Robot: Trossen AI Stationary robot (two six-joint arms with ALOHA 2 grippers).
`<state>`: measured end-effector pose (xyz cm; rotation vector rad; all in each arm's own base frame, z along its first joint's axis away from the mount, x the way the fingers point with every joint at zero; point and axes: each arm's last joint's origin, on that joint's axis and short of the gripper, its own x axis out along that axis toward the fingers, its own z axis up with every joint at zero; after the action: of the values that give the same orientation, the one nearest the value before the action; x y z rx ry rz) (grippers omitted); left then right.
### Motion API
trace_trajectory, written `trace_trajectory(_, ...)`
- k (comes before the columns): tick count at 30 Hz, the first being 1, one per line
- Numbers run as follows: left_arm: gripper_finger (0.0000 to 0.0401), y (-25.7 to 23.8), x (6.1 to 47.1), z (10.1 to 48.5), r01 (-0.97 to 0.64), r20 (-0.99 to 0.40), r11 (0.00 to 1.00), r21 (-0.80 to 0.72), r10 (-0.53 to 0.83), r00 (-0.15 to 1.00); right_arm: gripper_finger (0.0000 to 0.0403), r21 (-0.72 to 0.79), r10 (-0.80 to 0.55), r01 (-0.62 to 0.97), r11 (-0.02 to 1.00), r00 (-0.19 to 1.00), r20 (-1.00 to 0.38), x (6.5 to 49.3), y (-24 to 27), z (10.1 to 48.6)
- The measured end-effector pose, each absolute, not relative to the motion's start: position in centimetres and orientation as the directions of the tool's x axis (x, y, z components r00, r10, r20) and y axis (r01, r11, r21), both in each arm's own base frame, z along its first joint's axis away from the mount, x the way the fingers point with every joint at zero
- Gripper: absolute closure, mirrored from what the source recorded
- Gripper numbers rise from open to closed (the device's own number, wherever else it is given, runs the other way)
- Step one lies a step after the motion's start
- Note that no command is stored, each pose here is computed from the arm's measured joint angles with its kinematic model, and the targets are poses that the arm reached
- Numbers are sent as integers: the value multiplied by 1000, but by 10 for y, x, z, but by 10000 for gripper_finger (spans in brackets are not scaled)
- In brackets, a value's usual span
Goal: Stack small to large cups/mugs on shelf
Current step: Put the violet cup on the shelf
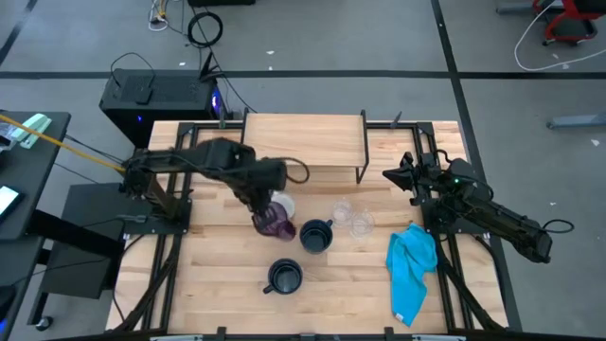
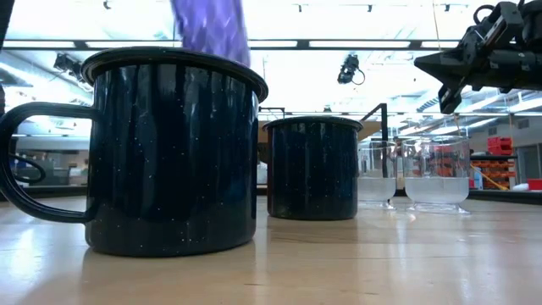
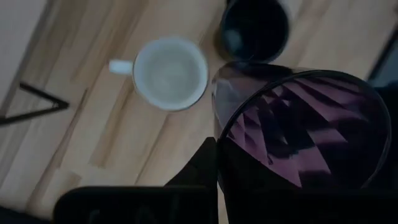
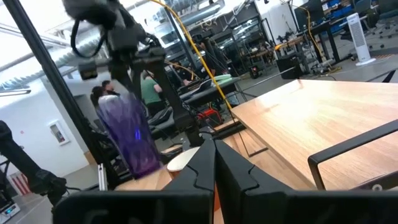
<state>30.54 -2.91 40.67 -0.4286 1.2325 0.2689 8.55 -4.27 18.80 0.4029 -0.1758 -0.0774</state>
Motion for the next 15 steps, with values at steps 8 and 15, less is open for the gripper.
trace_trajectory(8, 392, -4, 298, 435, -418, -906, 885, -204, -9, 423, 390, 398, -110, 41, 917, 982, 151, 86, -43, 188)
trace_trajectory(15, 392, 31, 295, 438, -480, -901, 861, -169, 63, 430, 393, 405, -110, 40, 913, 982, 150, 86, -43, 188)
